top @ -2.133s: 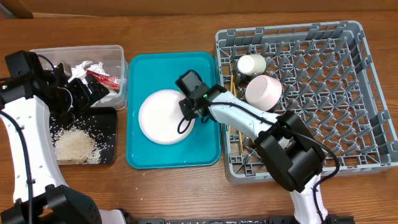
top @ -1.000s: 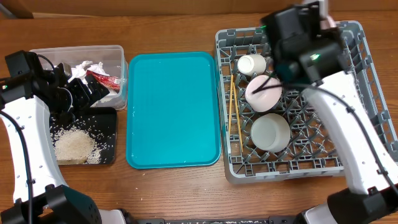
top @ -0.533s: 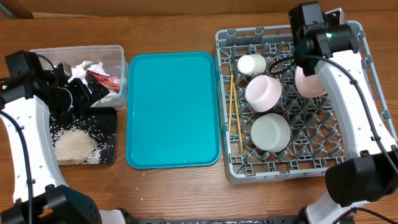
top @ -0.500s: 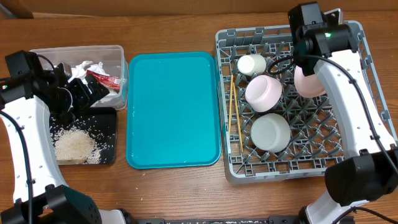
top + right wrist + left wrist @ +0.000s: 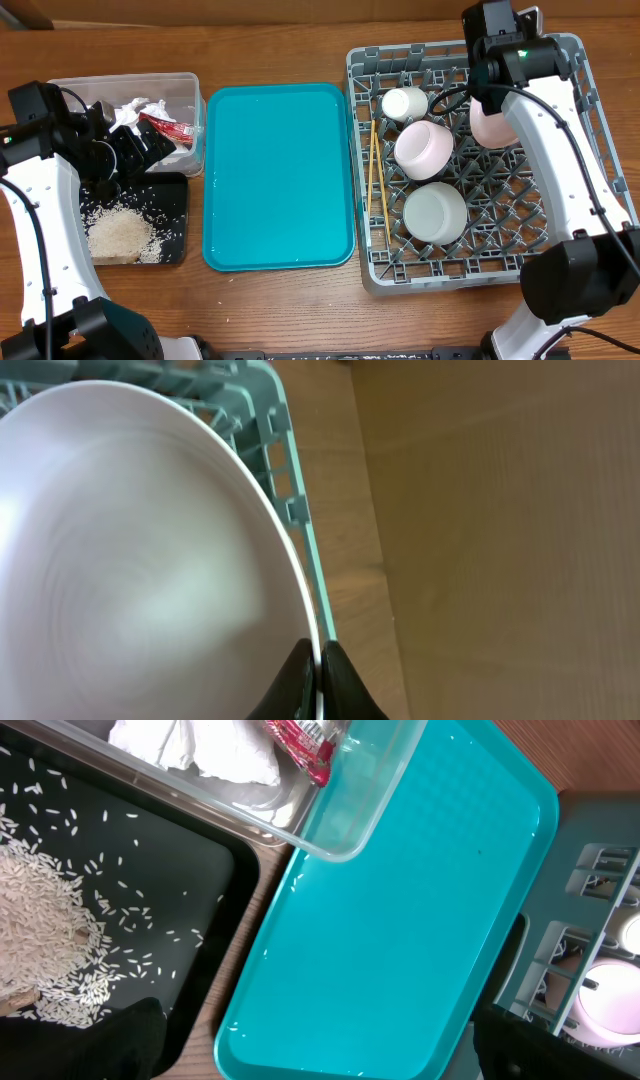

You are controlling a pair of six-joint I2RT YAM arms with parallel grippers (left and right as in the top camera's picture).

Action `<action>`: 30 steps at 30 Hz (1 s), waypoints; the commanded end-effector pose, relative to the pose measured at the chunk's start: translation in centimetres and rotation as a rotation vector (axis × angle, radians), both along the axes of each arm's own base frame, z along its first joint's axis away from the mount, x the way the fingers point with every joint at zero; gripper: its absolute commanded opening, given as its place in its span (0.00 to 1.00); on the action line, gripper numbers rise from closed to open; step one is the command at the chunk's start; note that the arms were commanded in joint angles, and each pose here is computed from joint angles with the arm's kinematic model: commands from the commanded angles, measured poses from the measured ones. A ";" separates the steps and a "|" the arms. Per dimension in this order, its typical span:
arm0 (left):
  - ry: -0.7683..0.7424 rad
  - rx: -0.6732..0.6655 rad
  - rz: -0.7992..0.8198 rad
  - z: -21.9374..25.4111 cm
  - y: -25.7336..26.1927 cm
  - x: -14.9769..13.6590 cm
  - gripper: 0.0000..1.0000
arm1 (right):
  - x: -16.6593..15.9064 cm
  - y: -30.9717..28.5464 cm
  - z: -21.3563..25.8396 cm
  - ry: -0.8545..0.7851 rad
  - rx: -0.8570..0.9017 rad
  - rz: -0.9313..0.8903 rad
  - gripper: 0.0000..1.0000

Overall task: Sort waste into correct bins and load items into the dishwasher
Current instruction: 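Stand the pink plate upright in the rack's right side and release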

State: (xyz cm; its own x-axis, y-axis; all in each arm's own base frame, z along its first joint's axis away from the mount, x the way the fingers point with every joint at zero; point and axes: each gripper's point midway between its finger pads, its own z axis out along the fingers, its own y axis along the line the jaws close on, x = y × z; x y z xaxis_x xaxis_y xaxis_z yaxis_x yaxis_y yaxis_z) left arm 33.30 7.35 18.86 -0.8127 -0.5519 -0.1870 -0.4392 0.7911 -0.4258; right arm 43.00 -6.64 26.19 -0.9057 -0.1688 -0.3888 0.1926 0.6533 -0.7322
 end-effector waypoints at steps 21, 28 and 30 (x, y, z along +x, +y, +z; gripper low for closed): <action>-0.040 0.021 -0.017 1.3 -0.1 0.3 1.00 | 1.5 0.6 -4.6 0.226 -0.095 0.216 0.09; -0.040 0.021 -0.017 1.3 -0.1 0.3 1.00 | 2.3 0.7 -4.2 0.182 -0.094 0.215 0.63; -0.040 0.021 -0.017 1.2 -0.1 0.3 1.00 | 2.5 0.5 -3.8 0.160 -0.108 0.203 0.82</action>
State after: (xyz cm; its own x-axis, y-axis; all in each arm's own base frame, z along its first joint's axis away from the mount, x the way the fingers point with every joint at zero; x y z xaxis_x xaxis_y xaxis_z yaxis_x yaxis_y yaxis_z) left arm 33.30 7.35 18.86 -0.8127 -0.5519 -0.1870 -0.4392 0.7911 -0.4258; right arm 45.39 -5.72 21.50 -0.8986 -0.3949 -0.1913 -0.0920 0.5959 -0.7978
